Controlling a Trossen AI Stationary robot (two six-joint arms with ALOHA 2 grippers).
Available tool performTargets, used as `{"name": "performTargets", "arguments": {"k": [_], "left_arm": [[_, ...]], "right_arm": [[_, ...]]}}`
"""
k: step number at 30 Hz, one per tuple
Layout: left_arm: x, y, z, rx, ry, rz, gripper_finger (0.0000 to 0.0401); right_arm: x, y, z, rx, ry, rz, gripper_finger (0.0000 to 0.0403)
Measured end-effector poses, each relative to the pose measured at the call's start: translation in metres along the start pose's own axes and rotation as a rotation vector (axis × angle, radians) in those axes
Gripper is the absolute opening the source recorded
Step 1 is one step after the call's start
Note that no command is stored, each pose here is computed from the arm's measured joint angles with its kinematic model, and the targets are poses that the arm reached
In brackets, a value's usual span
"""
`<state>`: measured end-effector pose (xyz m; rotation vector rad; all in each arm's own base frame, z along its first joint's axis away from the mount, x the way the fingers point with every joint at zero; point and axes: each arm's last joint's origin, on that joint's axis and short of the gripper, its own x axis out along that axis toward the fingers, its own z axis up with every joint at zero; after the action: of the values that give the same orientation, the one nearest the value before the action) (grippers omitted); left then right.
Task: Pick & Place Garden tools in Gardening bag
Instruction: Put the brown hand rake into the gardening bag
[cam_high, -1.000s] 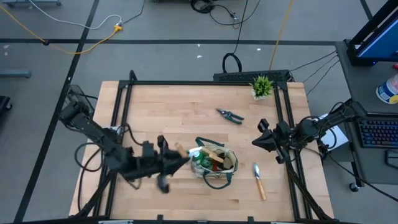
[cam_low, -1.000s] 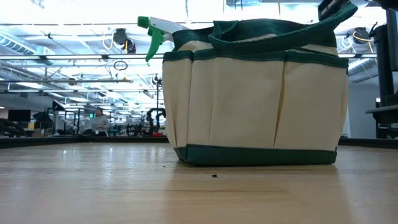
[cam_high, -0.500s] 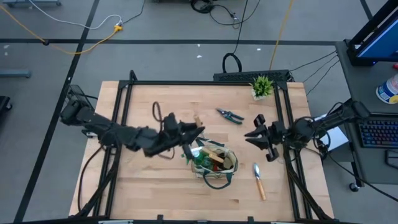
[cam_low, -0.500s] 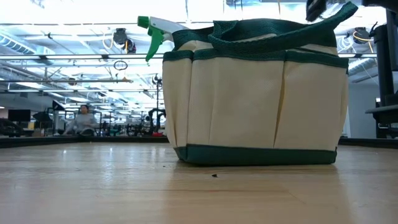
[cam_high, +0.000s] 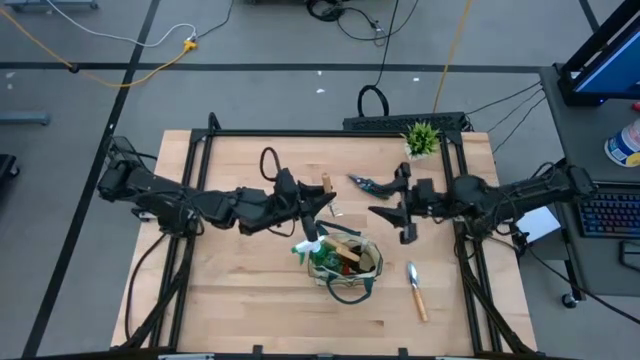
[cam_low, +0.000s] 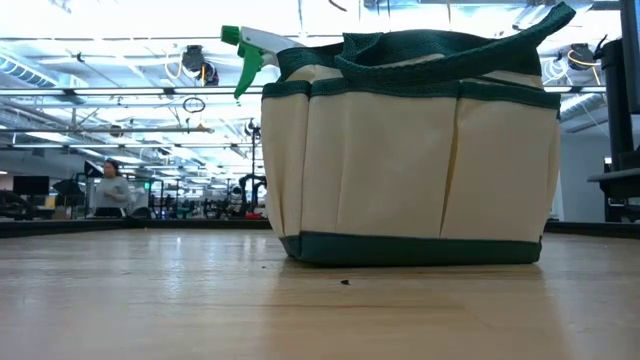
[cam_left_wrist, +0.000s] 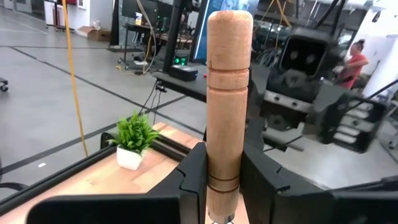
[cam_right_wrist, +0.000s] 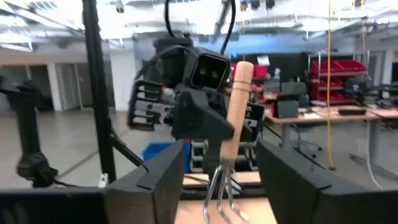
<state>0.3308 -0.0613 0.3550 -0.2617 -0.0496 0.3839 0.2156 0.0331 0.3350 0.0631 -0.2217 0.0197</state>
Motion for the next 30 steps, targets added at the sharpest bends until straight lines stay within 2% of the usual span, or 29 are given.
{"name": "performTargets", "arguments": {"k": [10, 15, 20, 30], "left_arm": [[0.001, 0.003, -0.006, 0.038, 0.057, 0.006, 0.0066], [0.001, 0.003, -0.007, 0.043, 0.064, 0.009, 0.0066], [0.000, 0.004, -0.009, 0.057, 0.084, 0.015, 0.0066], [0.001, 0.005, -0.011, 0.066, 0.105, 0.024, 0.0066]], "right_arm": [[0.055, -0.012, 0.022, -0.066, 0.084, -0.076, 0.0261], [0.073, -0.023, 0.021, -0.070, 0.133, -0.082, 0.0277], [0.087, -0.036, 0.013, 0.023, 0.156, -0.027, 0.0281], [0.102, -0.050, 0.004, 0.073, 0.185, -0.001, 0.0268]]}}
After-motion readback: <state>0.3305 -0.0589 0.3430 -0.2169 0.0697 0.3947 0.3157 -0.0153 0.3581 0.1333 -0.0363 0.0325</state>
